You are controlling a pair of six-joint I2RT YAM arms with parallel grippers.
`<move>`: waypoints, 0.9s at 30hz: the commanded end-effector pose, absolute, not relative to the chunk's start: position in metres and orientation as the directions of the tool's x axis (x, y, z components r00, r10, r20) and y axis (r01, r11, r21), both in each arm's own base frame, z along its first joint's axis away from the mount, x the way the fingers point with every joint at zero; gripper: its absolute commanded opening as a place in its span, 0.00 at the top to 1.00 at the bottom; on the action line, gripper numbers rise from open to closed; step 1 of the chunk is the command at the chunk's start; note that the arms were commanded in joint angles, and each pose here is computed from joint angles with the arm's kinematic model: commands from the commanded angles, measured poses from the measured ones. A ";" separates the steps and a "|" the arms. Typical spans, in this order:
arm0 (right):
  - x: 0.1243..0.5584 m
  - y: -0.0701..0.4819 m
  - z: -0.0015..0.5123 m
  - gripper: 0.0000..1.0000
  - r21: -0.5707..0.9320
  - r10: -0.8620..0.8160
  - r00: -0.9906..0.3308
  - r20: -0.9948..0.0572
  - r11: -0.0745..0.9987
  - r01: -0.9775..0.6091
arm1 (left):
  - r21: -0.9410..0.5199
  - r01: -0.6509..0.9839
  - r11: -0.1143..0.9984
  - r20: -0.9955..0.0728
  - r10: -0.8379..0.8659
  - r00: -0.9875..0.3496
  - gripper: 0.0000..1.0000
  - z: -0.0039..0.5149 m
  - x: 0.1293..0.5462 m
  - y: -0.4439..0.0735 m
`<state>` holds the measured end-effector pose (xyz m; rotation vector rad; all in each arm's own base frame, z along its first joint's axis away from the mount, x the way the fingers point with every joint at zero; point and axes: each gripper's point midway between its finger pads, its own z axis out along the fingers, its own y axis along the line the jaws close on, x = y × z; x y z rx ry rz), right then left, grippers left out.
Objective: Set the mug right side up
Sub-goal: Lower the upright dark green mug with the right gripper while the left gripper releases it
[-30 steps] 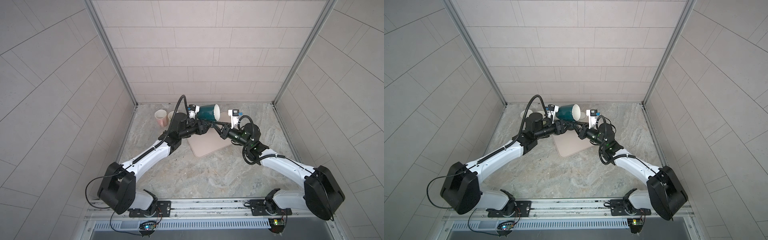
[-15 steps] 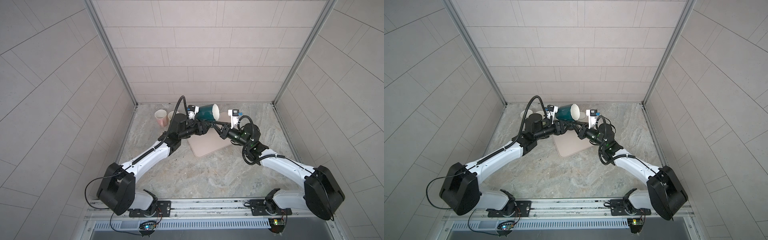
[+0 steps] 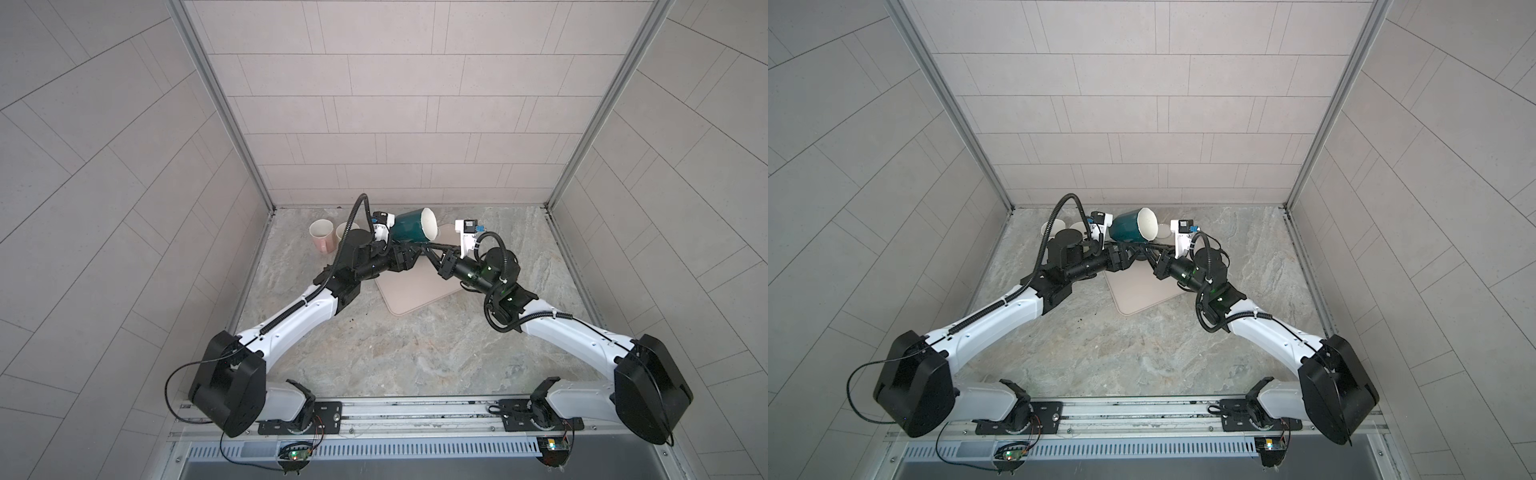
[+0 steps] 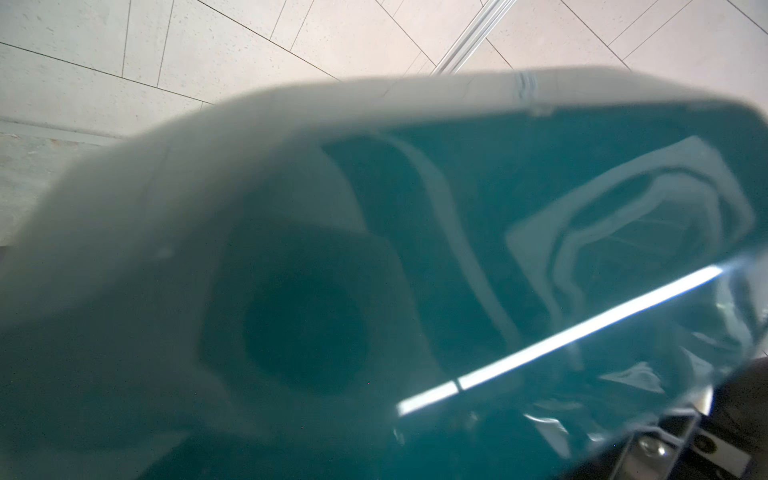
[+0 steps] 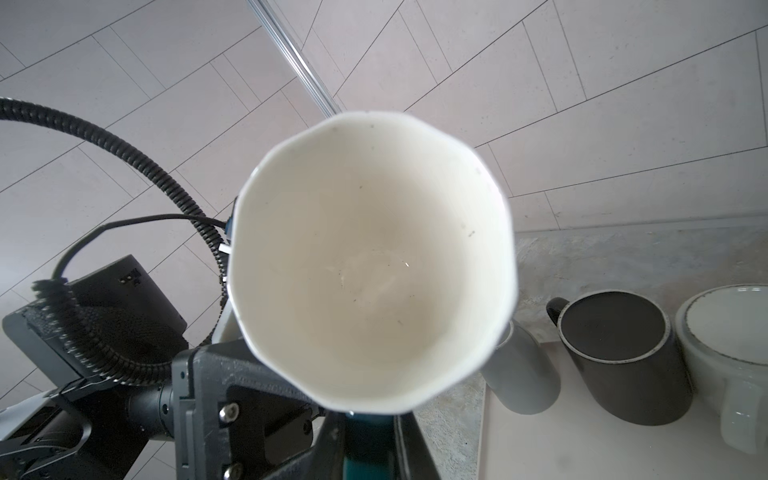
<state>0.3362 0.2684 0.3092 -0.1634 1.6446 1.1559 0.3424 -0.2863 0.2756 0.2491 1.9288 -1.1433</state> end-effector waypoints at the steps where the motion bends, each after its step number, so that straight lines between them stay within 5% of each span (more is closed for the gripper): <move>1: 0.336 0.264 0.349 1.00 0.533 0.454 -0.306 -0.837 0.546 -0.646 | -0.587 0.619 0.522 -0.796 -0.231 -0.559 0.22 0.306 0.338 -0.295; 16: 0.349 0.245 0.321 1.00 0.524 0.421 -0.312 -0.852 0.707 -0.475 | -0.571 0.571 0.590 -0.787 -0.196 -0.585 0.20 0.284 0.353 -0.296; 27: 0.372 0.232 0.303 1.00 0.544 0.433 -0.335 -0.837 0.726 -0.420 | -0.580 0.509 0.637 -0.737 -0.144 -0.660 0.18 0.230 0.377 -0.310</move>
